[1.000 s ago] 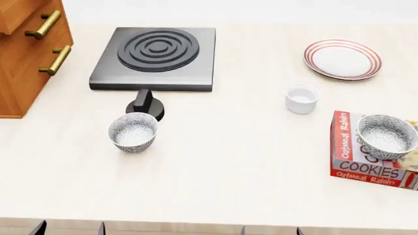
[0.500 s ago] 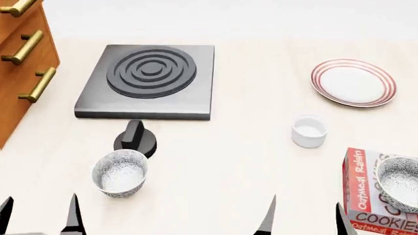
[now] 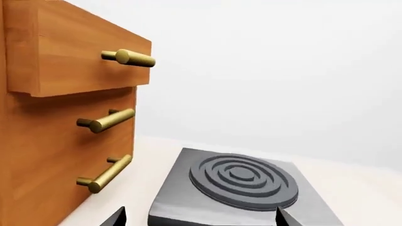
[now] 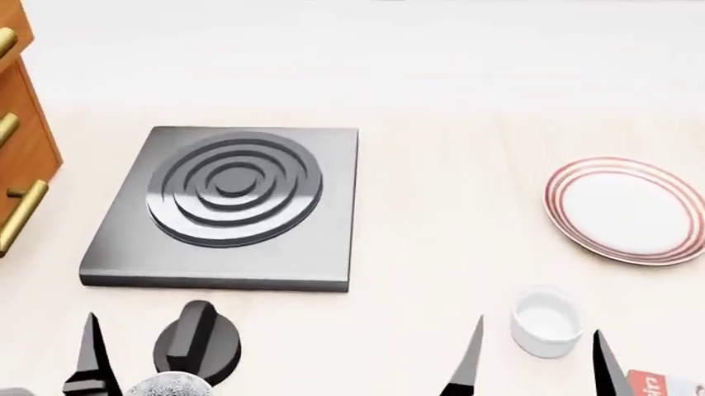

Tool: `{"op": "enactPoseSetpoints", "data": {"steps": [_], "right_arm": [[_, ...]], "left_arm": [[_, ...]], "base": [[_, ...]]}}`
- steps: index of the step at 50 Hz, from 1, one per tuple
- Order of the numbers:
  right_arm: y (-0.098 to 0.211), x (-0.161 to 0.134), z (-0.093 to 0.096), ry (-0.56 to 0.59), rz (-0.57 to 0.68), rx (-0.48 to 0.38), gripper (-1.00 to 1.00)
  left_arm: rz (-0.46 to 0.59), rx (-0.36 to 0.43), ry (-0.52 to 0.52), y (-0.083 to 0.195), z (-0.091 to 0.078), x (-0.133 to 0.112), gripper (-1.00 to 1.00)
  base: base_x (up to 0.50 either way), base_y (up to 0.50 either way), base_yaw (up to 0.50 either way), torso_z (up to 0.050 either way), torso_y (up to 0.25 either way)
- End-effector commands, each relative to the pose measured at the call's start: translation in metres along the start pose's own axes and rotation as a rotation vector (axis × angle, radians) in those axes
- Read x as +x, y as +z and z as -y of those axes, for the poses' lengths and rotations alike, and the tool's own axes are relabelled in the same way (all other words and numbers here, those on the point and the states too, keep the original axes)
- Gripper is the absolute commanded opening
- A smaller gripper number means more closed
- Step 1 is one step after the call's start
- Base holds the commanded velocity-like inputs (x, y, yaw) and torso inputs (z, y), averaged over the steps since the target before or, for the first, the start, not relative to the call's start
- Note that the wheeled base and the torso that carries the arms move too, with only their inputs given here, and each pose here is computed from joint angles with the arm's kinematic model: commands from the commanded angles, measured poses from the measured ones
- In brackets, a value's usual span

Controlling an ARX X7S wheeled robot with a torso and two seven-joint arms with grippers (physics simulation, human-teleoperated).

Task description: Pick the akita bowl on the cookies box and place it on the plate.

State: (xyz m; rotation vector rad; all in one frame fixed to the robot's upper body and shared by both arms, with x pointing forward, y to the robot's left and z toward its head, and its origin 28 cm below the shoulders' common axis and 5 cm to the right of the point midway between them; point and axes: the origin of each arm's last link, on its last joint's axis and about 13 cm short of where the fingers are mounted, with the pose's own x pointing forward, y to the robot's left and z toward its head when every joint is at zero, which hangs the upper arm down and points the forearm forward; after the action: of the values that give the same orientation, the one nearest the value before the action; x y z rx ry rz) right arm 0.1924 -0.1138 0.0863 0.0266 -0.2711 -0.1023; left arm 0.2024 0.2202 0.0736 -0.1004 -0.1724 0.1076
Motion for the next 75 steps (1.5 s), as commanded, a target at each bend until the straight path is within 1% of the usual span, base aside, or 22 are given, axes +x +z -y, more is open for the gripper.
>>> {"op": "enactPoseSetpoints", "data": {"steps": [1, 20, 21, 24, 25, 28, 31, 34, 46, 57, 62, 64, 68, 70, 71, 75], "right_arm": [[0.005, -0.001, 0.002, -0.014, 0.017, 0.02, 1.0], [0.007, -0.002, 0.003, -0.016, 0.053, 0.0, 1.0], [0.008, -0.002, 0.004, -0.037, 0.063, 0.012, 1.0], [0.009, -0.001, 0.006, -0.039, 0.051, 0.076, 1.0], [0.008, 0.0, 0.007, -0.048, 0.049, 0.05, 1.0], [0.008, -0.002, 0.005, -0.047, 0.077, 0.014, 1.0], [0.008, -0.004, 0.003, -0.031, 0.082, 0.005, 1.0], [0.008, -0.005, 0.003, -0.018, 0.083, 0.0, 1.0], [0.01, -0.005, 0.003, -0.017, 0.081, 0.0, 1.0], [0.011, -0.004, 0.003, -0.016, 0.083, -0.007, 1.0], [0.01, -0.004, 0.004, -0.014, 0.085, -0.006, 1.0], [0.011, -0.003, 0.005, -0.019, 0.087, -0.006, 1.0], [0.012, -0.004, 0.005, -0.017, 0.092, -0.004, 1.0], [0.013, -0.004, 0.005, -0.017, 0.095, -0.002, 1.0], [0.021, -0.005, 0.008, -0.024, 0.124, 0.006, 1.0], [0.021, -0.005, 0.009, -0.023, 0.122, 0.008, 1.0]], "left_arm": [[0.013, -0.019, 0.023, 0.003, -0.001, 0.0, 1.0], [0.024, -0.015, 0.007, 0.003, -0.001, -0.002, 1.0], [0.025, -0.017, 0.007, 0.003, -0.001, -0.001, 1.0], [0.039, -0.01, 0.005, 0.003, -0.001, -0.002, 1.0], [0.038, -0.013, 0.001, 0.003, -0.001, -0.002, 1.0], [0.054, -0.033, -0.032, 0.004, -0.002, -0.003, 1.0], [0.057, -0.028, -0.024, 0.005, -0.002, -0.003, 1.0], [0.041, -0.043, -0.02, 0.005, -0.003, -0.002, 1.0], [0.027, -0.053, -0.023, 0.005, -0.003, -0.002, 1.0], [0.042, -0.05, -0.022, 0.006, -0.004, 0.0, 1.0], [0.009, -0.049, -0.028, 0.004, -0.003, 0.001, 1.0], [0.014, -0.042, -0.03, 0.005, -0.003, 0.001, 1.0], [0.018, -0.053, -0.017, 0.005, -0.003, 0.001, 1.0], [0.013, -0.039, -0.02, 0.004, -0.003, 0.001, 1.0], [0.021, -0.043, -0.032, 0.003, -0.003, -0.002, 1.0], [0.022, -0.042, -0.031, 0.004, -0.003, -0.003, 1.0]], "base": [[0.5, 0.0, 0.0, 0.0, 0.0], [0.5, 0.0, 0.0, 0.0, 0.001], [0.5, 0.0, 0.0, 0.0, 0.0], [0.5, 0.0, 0.0, 0.0, 0.0], [0.16, 0.0, 0.0, 0.0, 0.0], [0.0, 0.0, 0.0, 0.0, 0.0], [0.0, 0.0, 0.0, 0.05, 0.0], [0.0, 0.0, 0.0, 0.05, 0.0], [0.0, 0.0, 0.0, 0.05, 0.0], [0.0, 0.0, 0.0, 0.05, 0.0], [0.0, 0.0, 0.0, 0.05, 0.0], [0.0, 0.0, 0.0, 0.05, 0.0], [0.0, 0.0, 0.0, 0.05, 0.0], [0.0, 0.0, 0.0, 0.0, 0.0], [-0.05, -0.5, 0.0, 0.0, 0.0], [-0.06, -0.5, 0.0, 0.0, 0.0]]}}
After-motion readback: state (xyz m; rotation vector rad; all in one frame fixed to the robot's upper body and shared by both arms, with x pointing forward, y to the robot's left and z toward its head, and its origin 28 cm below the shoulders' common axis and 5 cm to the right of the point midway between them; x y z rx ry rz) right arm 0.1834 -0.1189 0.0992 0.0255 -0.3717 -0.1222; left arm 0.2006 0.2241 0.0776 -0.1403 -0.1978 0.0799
